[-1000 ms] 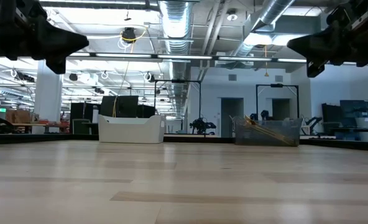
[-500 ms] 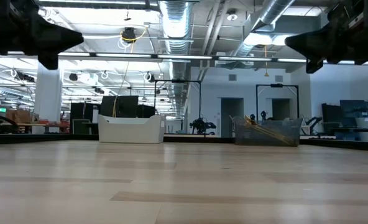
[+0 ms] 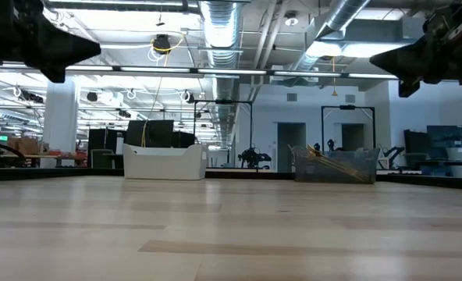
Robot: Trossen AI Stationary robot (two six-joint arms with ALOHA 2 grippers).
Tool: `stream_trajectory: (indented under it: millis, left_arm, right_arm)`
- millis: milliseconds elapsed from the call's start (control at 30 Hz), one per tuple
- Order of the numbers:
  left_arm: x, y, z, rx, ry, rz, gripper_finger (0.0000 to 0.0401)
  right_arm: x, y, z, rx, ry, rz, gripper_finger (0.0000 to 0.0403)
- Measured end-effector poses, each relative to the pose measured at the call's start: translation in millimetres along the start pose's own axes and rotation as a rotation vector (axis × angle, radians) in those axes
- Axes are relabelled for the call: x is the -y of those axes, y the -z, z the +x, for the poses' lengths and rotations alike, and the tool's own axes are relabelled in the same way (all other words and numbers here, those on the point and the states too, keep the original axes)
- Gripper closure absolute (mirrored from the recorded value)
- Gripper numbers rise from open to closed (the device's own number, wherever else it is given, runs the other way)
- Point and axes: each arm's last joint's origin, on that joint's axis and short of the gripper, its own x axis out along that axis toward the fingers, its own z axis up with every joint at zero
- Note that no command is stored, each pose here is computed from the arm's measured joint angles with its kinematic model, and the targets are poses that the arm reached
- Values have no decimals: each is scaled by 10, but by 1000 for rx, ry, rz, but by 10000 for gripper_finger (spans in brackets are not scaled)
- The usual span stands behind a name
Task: Sort silverware by color (type)
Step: Return to Home Position
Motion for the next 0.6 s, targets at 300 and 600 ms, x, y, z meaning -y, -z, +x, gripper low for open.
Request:
stream_trajectory:
  millis: [300, 600]
  left_arm:
    - [30, 186, 18, -59, 1, 14, 358]
    - [32, 188, 17, -59, 11, -16, 358]
  right_arm:
    - [15, 8, -58, -2, 1, -18, 378]
    - [81, 35, -62, -26, 165, -79, 378]
